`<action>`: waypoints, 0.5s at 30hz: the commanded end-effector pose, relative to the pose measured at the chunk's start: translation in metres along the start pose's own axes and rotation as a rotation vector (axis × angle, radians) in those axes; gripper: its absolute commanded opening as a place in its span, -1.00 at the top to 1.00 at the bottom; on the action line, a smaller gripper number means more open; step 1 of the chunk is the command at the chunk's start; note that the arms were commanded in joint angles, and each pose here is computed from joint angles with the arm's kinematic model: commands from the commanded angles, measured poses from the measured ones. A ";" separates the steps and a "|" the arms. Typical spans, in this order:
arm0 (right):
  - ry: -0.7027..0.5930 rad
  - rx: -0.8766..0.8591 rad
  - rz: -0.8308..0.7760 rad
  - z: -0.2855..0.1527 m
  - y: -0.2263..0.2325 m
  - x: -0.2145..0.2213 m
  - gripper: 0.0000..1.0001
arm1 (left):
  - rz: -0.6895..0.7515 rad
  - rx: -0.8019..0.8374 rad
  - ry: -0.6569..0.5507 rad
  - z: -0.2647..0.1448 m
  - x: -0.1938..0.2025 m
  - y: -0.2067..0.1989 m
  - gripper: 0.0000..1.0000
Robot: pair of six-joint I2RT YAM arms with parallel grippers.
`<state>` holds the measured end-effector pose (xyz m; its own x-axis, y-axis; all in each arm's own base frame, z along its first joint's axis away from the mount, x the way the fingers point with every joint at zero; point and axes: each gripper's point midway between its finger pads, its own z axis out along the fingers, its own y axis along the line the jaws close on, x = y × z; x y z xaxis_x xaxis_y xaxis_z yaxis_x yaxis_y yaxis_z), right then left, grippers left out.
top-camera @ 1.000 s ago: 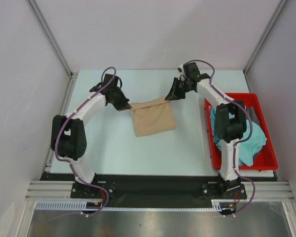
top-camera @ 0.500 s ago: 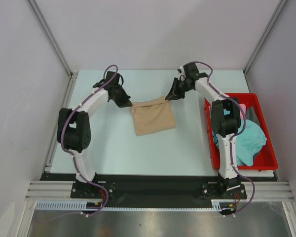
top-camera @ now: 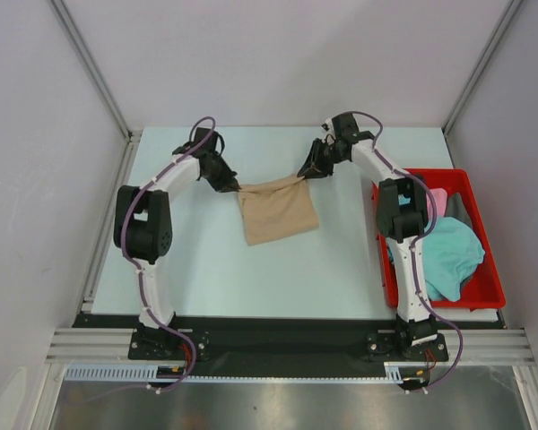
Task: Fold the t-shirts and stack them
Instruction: Fold the tshirt
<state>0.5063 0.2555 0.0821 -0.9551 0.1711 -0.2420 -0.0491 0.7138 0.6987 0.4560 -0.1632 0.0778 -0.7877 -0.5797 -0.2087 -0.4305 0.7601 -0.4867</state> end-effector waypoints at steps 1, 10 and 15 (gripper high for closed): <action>-0.083 -0.055 0.001 -0.003 0.006 -0.033 0.35 | 0.057 0.018 -0.101 -0.001 -0.039 -0.009 0.63; -0.176 -0.024 -0.050 -0.048 0.022 -0.068 -0.07 | 0.301 0.058 -0.285 -0.064 -0.065 -0.053 -0.18; -0.142 -0.048 -0.098 -0.063 0.038 -0.034 -0.10 | 0.379 0.238 -0.189 -0.069 -0.004 -0.063 0.11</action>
<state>0.5416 0.2179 0.1103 -0.9123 0.2585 -0.3176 -0.0370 0.7204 0.6926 0.4744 -0.1567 0.1348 -0.7748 -0.4116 -0.4799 -0.1865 0.8741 -0.4485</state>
